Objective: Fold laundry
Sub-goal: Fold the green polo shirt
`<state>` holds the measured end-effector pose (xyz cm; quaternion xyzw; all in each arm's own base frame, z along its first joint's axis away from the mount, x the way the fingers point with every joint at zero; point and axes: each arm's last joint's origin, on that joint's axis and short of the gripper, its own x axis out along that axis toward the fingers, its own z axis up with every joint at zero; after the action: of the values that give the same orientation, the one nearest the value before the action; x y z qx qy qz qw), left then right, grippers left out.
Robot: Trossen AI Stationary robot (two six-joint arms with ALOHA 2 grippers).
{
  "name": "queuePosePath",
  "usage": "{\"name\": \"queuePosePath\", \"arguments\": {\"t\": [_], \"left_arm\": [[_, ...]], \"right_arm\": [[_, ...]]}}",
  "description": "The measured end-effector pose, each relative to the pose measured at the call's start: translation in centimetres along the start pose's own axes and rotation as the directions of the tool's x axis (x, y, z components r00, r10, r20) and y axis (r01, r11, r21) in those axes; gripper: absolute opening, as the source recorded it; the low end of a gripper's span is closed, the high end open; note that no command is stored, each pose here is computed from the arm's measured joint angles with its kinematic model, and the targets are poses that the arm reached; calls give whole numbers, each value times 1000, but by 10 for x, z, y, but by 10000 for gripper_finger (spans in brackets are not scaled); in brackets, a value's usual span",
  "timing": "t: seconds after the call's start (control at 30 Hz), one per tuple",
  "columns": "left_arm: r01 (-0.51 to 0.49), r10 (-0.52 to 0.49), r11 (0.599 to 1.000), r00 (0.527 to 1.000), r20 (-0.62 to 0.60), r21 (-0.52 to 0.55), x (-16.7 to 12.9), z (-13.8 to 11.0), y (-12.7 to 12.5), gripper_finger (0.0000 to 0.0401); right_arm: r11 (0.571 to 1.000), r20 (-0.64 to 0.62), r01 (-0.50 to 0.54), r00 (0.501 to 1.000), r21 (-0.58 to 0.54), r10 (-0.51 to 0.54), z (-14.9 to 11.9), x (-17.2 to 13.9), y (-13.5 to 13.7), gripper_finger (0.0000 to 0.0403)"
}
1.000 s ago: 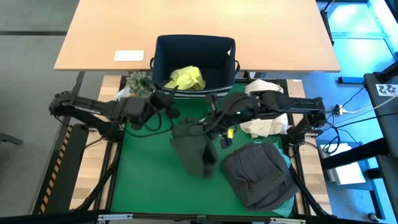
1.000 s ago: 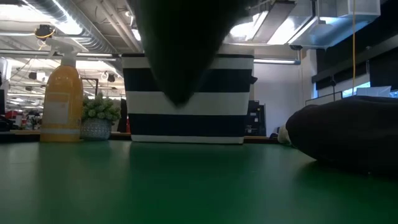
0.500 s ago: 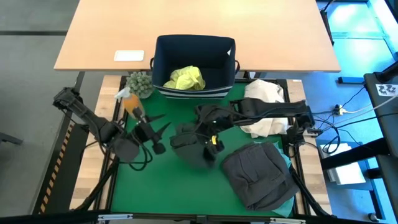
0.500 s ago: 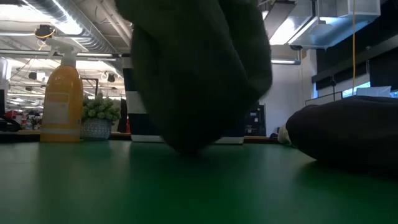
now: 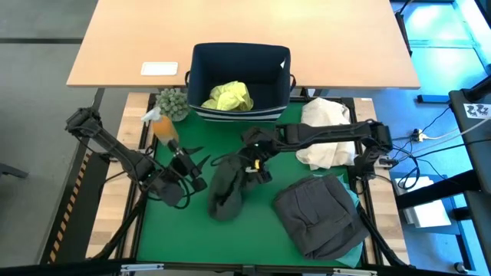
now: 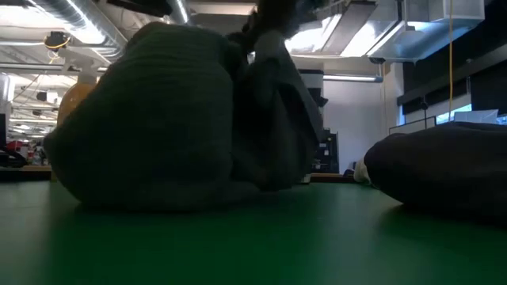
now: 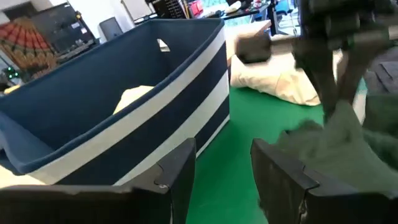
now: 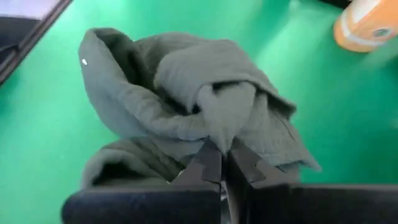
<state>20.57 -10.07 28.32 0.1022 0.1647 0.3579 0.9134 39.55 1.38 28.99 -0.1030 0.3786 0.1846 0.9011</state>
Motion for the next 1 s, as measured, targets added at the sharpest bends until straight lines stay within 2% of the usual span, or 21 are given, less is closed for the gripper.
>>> {"name": "queuePosePath", "arguments": {"t": [0.2,0.27,0.43,0.63,0.8,1.0], "left_arm": [[-11,11,999,1000,-11,-49,8,3,2,150],[-23,22,998,1000,-15,-56,11,4,3,150],[-16,12,996,999,-44,-87,18,4,5,150],[-2,-7,995,996,-85,-103,27,4,8,150],[62,-81,988,987,-140,-138,34,3,9,150],[-17,-2,990,991,-133,-142,42,4,15,150]], "right_arm": [[999,180,-41,983,14,38,-27,10,8,0],[999,206,-35,978,15,31,-35,13,9,0],[993,169,-13,986,118,-7,-54,16,3,0],[988,141,77,985,135,-96,-70,26,5,0],[978,76,143,985,151,-155,-85,31,5,0],[975,52,160,984,152,-170,-91,35,6,1]]}}
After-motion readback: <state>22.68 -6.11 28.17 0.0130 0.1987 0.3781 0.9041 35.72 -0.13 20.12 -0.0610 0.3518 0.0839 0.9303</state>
